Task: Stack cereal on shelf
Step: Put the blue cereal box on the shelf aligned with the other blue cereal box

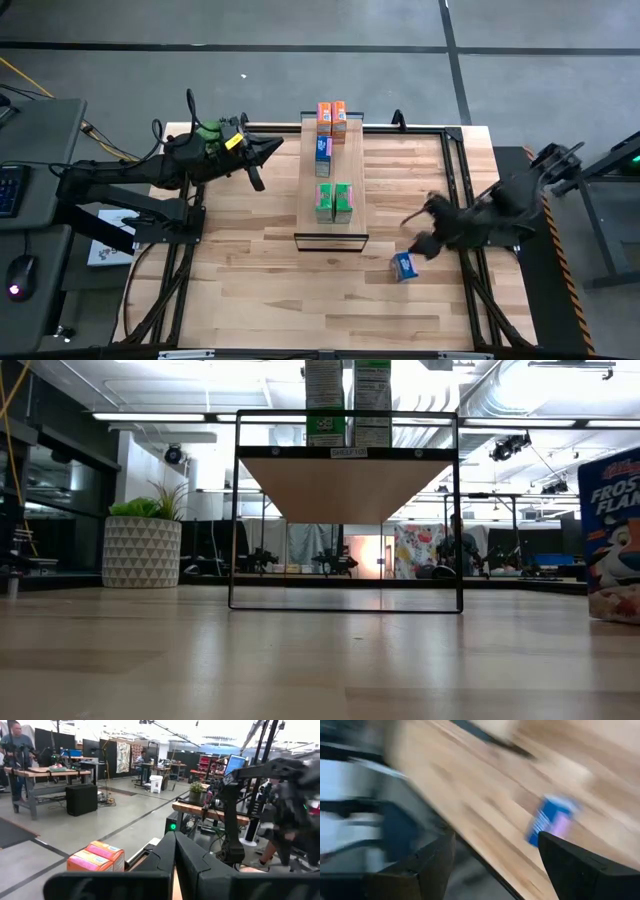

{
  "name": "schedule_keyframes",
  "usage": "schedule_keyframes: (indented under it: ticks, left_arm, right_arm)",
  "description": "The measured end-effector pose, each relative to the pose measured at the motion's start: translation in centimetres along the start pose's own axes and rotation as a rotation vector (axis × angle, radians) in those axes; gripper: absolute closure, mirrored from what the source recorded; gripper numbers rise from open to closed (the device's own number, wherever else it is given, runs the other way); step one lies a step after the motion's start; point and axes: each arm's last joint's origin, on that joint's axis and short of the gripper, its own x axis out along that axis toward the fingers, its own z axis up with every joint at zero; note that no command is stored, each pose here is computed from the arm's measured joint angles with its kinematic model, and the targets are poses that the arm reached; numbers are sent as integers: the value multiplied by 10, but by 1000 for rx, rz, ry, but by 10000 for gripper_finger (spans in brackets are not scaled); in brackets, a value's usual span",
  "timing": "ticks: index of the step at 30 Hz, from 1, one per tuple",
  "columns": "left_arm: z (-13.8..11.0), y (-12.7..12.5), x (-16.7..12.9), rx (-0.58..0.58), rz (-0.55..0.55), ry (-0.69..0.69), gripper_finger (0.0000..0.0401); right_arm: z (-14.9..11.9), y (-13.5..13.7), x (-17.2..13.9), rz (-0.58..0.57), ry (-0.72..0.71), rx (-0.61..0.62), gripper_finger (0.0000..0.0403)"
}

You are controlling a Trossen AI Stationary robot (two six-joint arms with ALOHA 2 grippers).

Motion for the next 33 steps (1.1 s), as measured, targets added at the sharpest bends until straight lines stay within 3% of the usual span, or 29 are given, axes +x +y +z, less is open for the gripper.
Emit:
schedule_keyframes:
  ticks: [5, 12, 17, 23, 33]
  left_arm:
    - [0, -1, 0, -1, -36, 4, 401]
    - [0, -2, 0, -2, -85, 7, 401]
    - [0, -2, 0, -1, -85, 8, 401]
    - [0, -2, 0, -4, -85, 8, 401]
    - [0, -2, 0, -7, -85, 6, 401]
  right_arm:
    - [-13, 15, 42, -338, 86, 122, 125]
    - [-24, 23, 103, -557, 13, 190, 125]
    - [-30, 15, 130, -752, -11, 214, 125]
    - [-34, 14, 148, -779, -29, 234, 125]
    - [-35, 12, 152, -783, -29, 231, 125]
